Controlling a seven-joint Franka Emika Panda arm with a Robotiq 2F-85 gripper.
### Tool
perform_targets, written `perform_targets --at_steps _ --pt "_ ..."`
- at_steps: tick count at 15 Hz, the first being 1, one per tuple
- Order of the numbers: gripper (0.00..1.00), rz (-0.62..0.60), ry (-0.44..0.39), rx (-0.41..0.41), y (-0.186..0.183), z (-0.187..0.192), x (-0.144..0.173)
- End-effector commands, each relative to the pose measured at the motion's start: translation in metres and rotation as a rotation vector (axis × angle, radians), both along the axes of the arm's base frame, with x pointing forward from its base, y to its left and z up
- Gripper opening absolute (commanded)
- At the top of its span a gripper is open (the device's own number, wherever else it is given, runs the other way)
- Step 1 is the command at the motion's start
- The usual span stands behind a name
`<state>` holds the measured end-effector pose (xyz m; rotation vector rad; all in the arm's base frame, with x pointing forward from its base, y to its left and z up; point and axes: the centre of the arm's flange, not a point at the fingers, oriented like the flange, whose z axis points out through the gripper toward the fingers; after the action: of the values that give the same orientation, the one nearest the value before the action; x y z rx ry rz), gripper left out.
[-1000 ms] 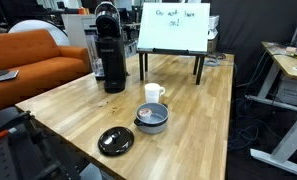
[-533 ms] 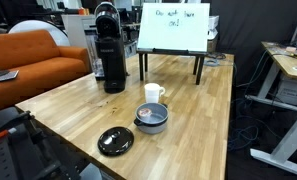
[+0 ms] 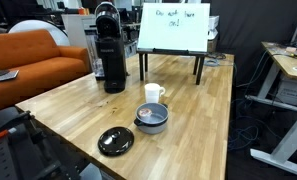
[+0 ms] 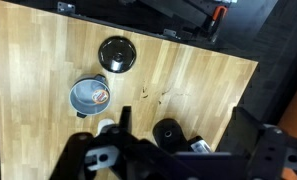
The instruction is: Put the black lid on top of the grey pot
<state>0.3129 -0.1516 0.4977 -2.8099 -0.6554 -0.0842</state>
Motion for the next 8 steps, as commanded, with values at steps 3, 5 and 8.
perform_targets --at_steps 3,5,8 --pt "1.00 -0.066 -0.001 -0.093 0.000 0.001 0.004" --pt "1.00 -0.096 0.013 -0.120 0.003 -0.007 0.015" --pt "1.00 -0.111 0.072 -0.174 0.013 -0.039 0.035"
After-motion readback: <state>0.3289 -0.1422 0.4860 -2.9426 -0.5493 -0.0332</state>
